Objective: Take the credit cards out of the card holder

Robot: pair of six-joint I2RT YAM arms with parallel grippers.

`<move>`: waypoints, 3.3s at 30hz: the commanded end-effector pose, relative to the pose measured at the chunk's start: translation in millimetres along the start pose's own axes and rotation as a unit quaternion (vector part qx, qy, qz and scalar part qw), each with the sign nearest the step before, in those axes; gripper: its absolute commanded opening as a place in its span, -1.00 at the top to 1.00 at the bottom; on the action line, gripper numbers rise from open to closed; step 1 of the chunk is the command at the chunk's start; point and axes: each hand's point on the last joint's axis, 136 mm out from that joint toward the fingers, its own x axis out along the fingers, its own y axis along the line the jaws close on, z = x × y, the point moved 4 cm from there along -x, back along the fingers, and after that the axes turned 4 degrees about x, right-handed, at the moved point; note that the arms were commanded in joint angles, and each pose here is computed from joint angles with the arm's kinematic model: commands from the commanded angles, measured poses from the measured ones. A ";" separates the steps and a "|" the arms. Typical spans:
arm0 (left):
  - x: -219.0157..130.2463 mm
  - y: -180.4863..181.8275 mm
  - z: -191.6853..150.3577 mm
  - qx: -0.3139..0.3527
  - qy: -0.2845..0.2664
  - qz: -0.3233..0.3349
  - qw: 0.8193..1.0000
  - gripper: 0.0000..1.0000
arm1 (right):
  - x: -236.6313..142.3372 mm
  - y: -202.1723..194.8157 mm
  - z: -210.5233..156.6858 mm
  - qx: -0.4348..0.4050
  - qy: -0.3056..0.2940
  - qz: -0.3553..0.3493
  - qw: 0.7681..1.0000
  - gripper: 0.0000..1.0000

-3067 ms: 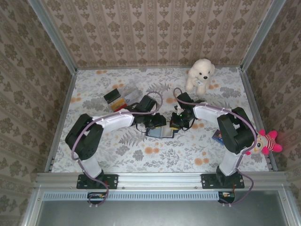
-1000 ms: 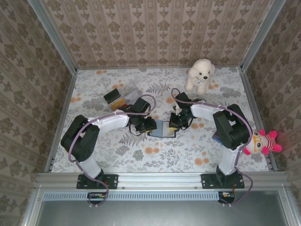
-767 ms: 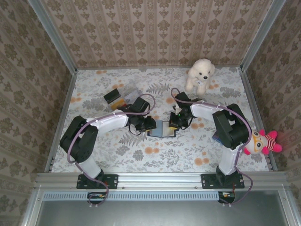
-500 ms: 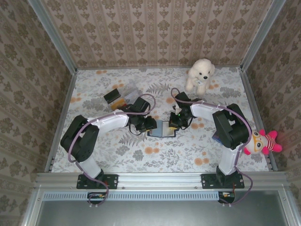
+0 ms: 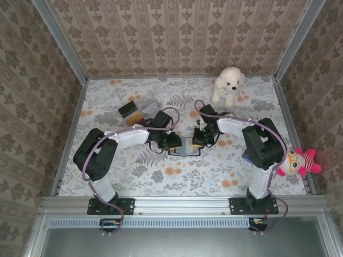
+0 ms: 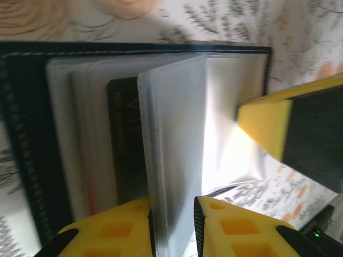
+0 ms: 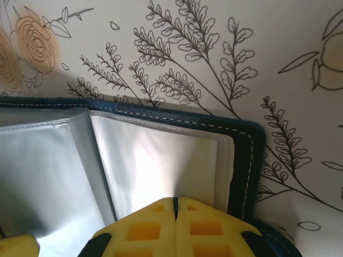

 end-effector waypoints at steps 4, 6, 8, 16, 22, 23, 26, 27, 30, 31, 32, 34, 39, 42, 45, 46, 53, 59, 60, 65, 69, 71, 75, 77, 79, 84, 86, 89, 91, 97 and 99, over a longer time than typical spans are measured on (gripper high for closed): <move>5.0 -31.4 5.8 0.032 0.007 -0.052 0.998 0.49 | 9.4 -8.5 -5.6 0.001 0.022 -0.022 1.000 0.92; 7.7 -33.1 5.9 0.032 0.008 -0.054 0.998 0.50 | 9.0 -8.1 -5.4 0.000 0.022 -0.023 0.999 0.93; 8.7 -35.8 6.4 0.032 0.008 -0.061 0.998 0.50 | 8.1 -8.2 -5.6 -0.001 0.021 -0.023 1.000 0.93; 14.0 -42.6 4.6 0.050 0.017 -0.062 0.997 0.45 | 5.1 -5.8 -4.0 -0.003 0.013 -0.019 1.000 0.90; 16.9 -48.9 5.2 0.052 0.022 -0.086 0.995 0.29 | -3.7 0.7 -2.0 -0.010 -0.002 -0.006 1.000 0.84; 17.1 -50.3 5.2 0.053 0.022 -0.088 0.994 0.27 | -4.6 1.4 -1.5 -0.010 -0.004 -0.005 1.000 0.83; 15.4 -49.6 6.3 0.051 0.018 -0.087 0.995 0.23 | -8.4 1.2 -0.5 -0.008 -0.012 -0.006 1.000 0.81; 14.1 -49.3 6.6 0.050 0.016 -0.087 0.995 0.22 | -10.7 1.0 -0.5 -0.008 -0.017 -0.008 1.000 0.81; 9.6 -44.7 7.6 0.041 0.007 -0.084 0.996 0.21 | -21.5 -0.7 1.2 -0.008 -0.041 -0.013 0.999 0.78; 7.2 -41.7 8.7 0.035 0.001 -0.082 0.996 0.21 | -25.4 -1.6 1.7 -0.008 -0.049 -0.015 0.999 0.78; 5.8 -37.9 9.8 0.029 -0.003 -0.080 0.996 0.22 | -29.4 -1.9 1.7 -0.009 -0.055 -0.017 0.998 0.77; 4.3 -29.3 11.0 0.015 -0.010 -0.076 0.997 0.23 | -36.2 -0.8 2.1 -0.013 -0.066 -0.016 0.998 0.74; 9.9 -16.1 9.5 -0.006 -0.005 -0.060 0.998 0.29 | -34.4 8.6 -1.6 -0.026 -0.046 0.018 0.998 0.64; 12.2 -8.9 9.8 -0.016 -0.007 -0.044 0.999 0.35 | -29.8 10.2 -3.3 -0.024 -0.035 0.028 0.999 0.61; 13.8 -5.6 9.2 -0.020 -0.006 -0.035 0.999 0.41 | -29.2 8.1 -3.7 -0.021 -0.035 0.023 0.999 0.60; 14.2 -4.6 9.1 -0.020 -0.006 -0.032 0.999 0.43 | -30.4 6.7 -3.2 -0.019 -0.040 0.017 0.999 0.60; 18.6 0.4 9.1 -0.024 -0.001 -0.019 1.000 0.56 | -49.6 1.7 0.9 -0.010 -0.086 0.002 0.996 0.64; 21.6 11.9 4.9 -0.032 0.004 0.006 0.999 0.62 | -47.5 6.8 -1.7 -0.018 -0.073 0.022 0.997 0.61; 21.2 12.5 4.6 -0.033 0.004 0.007 0.999 0.63 | -45.6 6.0 -2.2 -0.017 -0.069 0.023 0.997 0.60; 21.3 14.4 3.5 -0.032 0.006 0.014 0.999 0.66 | -38.8 14.0 -4.9 -0.020 -0.046 0.056 0.997 0.64; 24.0 19.5 1.2 -0.033 0.013 0.026 0.999 0.67 | -39.8 18.1 -4.9 -0.022 -0.047 0.071 0.996 0.79; 25.5 21.7 -0.7 -0.036 0.016 0.028 0.999 0.68 | -38.1 17.3 -4.5 -0.020 -0.044 0.068 0.996 0.77; 25.3 22.4 -1.6 -0.036 0.017 0.030 0.999 0.68 | -28.9 12.9 -3.7 -0.013 -0.028 0.053 0.998 0.67; 24.7 22.5 -1.2 -0.035 0.017 0.033 0.999 0.68 | -23.7 10.4 -3.3 -0.008 -0.020 0.042 0.999 0.65; 23.9 23.5 -1.0 -0.035 0.016 0.038 0.999 0.68 | -19.6 7.2 -2.6 -0.003 -0.017 0.032 0.999 0.64; 8.8 10.5 2.6 -0.020 0.003 0.022 1.000 0.67 | -21.2 9.5 -1.6 -0.007 -0.019 0.032 0.999 0.65; -2.6 6.3 5.7 -0.014 -0.010 0.021 1.000 0.64 | -30.3 13.3 0.6 -0.014 -0.036 0.034 0.999 0.65; -15.5 11.9 6.1 -0.020 -0.026 0.026 0.999 0.59 | -45.0 23.8 2.0 -0.035 -0.060 0.045 0.997 0.64; -18.6 23.6 4.0 -0.035 -0.029 0.035 0.998 0.58 | -47.8 30.3 -0.7 -0.048 -0.059 0.051 0.996 0.63; -14.6 35.3 -4.4 -0.062 -0.028 0.023 0.997 0.61 | -27.6 43.7 -17.5 -0.053 -0.021 0.073 0.996 0.63; -12.0 35.0 -3.9 -0.064 -0.030 0.019 0.997 0.64 | -19.7 48.3 -22.0 -0.052 -0.012 0.086 0.995 0.64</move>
